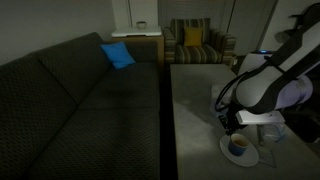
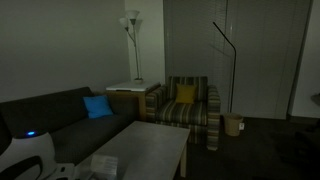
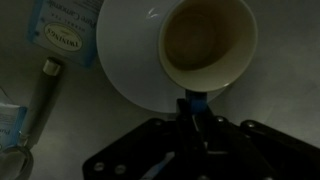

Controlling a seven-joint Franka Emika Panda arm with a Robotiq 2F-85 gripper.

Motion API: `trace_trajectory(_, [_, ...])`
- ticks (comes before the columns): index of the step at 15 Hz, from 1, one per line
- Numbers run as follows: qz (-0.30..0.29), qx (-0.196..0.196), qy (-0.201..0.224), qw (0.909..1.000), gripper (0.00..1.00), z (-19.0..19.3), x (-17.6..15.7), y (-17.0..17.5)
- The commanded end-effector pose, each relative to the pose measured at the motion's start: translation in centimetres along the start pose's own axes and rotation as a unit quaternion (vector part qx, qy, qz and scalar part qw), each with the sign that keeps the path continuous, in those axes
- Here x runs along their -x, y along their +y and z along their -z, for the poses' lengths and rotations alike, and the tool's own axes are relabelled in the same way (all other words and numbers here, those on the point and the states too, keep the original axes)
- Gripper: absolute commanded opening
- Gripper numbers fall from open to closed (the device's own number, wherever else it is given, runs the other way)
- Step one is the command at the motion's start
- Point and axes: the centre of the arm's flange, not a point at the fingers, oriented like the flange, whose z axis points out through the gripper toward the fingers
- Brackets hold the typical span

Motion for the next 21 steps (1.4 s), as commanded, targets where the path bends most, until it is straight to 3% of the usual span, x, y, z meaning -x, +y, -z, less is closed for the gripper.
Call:
trace_trajectory(1, [-0.001, -0.014, 0.006, 0.9999, 0.03, -1.2, 0.0, 0.6])
trace_trajectory(21, [-0.009, -0.004, 0.000, 1.0000, 0.03, 0.5, 0.2, 1.9])
